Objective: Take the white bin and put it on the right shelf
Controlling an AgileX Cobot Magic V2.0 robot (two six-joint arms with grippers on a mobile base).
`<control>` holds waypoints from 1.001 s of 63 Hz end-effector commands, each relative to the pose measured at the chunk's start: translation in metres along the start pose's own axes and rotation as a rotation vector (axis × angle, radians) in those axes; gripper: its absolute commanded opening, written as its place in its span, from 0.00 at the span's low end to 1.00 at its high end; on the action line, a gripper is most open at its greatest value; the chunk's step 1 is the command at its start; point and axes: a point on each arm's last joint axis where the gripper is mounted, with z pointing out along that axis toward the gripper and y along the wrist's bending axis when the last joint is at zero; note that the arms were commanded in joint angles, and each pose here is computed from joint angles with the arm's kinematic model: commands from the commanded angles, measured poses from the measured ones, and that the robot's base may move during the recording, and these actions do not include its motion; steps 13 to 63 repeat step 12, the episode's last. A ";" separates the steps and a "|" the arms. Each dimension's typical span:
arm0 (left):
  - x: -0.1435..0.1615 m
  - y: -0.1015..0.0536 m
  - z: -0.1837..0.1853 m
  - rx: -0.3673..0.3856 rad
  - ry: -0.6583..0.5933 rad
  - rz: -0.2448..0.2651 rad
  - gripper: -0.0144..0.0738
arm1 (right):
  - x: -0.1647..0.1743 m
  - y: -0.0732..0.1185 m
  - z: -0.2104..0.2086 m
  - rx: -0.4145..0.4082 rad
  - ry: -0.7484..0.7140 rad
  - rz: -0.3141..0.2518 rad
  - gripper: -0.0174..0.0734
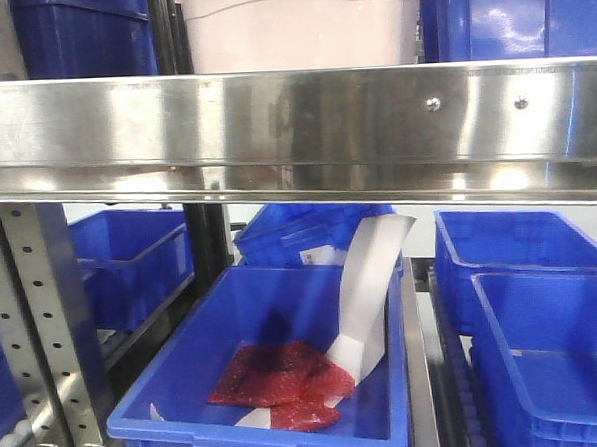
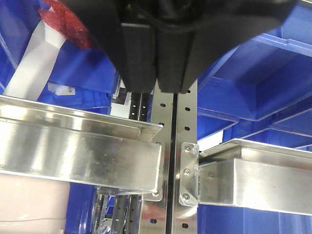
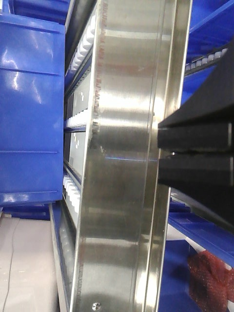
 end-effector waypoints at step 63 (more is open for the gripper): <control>-0.008 0.001 -0.001 -0.005 -0.093 -0.018 0.03 | -0.009 0.000 -0.002 0.000 -0.109 -0.019 0.27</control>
